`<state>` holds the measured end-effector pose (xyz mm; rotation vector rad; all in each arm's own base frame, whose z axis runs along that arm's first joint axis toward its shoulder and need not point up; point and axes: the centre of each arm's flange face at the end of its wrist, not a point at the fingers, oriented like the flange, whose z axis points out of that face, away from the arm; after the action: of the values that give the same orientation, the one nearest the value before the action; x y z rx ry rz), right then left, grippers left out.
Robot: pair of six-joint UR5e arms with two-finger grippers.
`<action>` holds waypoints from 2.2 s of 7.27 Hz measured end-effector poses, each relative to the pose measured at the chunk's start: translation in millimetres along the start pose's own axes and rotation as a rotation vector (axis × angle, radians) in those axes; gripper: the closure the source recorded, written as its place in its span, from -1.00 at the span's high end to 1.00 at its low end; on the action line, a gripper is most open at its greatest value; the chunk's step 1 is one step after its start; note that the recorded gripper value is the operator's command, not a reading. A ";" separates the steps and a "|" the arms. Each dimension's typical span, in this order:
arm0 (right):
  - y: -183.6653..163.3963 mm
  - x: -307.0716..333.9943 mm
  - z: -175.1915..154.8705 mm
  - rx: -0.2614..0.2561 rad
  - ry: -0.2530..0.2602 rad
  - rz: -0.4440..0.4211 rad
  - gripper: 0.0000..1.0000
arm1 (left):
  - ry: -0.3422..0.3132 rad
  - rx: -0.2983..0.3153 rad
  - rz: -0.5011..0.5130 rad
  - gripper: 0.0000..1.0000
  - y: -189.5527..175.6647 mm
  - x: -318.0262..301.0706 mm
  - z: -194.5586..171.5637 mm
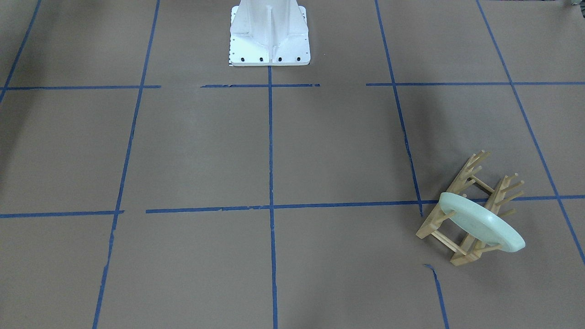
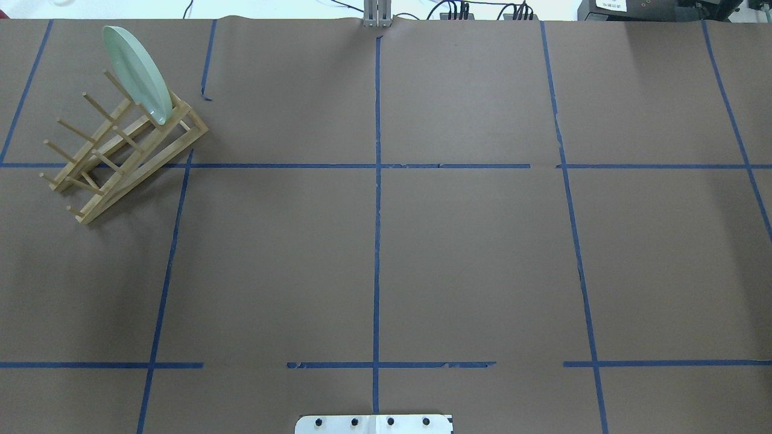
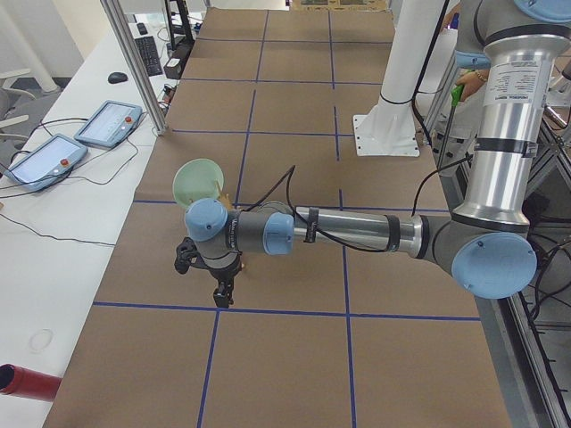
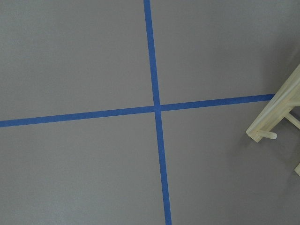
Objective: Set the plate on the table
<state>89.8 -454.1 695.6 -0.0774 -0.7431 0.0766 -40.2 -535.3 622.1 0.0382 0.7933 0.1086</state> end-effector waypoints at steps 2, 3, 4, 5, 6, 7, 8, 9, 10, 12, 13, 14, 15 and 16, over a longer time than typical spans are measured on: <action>0.0 0.0 0.0 0.000 0.000 0.000 1.00 | 0.000 0.003 0.005 1.00 -3.6 2.7 -1.0; 0.0 0.0 0.0 0.000 0.000 0.000 1.00 | -0.002 0.007 0.004 1.00 -4.7 4.2 -2.4; 0.0 0.0 0.0 0.000 0.000 0.000 1.00 | -0.004 0.010 0.006 1.00 -6.0 5.0 -3.3; 0.0 0.0 0.0 0.000 0.000 0.000 1.00 | -0.005 0.016 0.010 1.00 -5.7 4.1 -3.8; 0.0 0.0 0.0 0.000 0.000 0.000 1.00 | -0.005 0.022 0.011 1.00 -1.4 0.1 -2.9; 0.0 0.0 0.0 0.000 0.000 0.000 1.00 | -0.001 0.029 0.015 1.00 1.7 -2.4 -0.8; 0.0 0.0 0.0 0.000 0.000 0.000 1.00 | 0.024 0.048 0.007 1.00 -1.0 4.1 -4.2; 0.0 0.0 0.0 0.000 0.000 0.000 1.00 | 0.091 0.078 -0.044 1.00 -4.8 23.0 -16.6; 0.0 0.0 0.0 0.000 0.000 0.000 1.00 | 0.168 0.114 -0.126 1.00 -12.7 50.8 -37.2; 0.0 0.0 0.0 0.000 0.000 0.000 1.00 | 0.273 0.209 -0.301 1.00 -34.9 103.8 -75.8; 0.0 0.0 0.0 0.000 0.000 0.000 1.00 | 0.335 0.240 -0.404 1.00 -44.6 133.3 -84.1; 0.0 0.0 0.0 0.000 0.000 0.000 1.00 | 0.400 0.260 -0.488 1.00 -59.2 172.6 -85.3; 0.0 0.0 0.0 0.000 0.000 0.000 1.00 | 0.426 0.304 -0.534 1.00 -73.5 205.0 -81.1; 0.0 0.1 0.1 0.000 0.000 0.000 1.00 | 0.427 0.357 -0.581 1.00 -83.8 224.5 -76.1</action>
<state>89.8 -454.0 695.7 -0.0777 -0.7431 0.0767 68.7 -594.0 403.3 0.1233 1.2128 -0.5945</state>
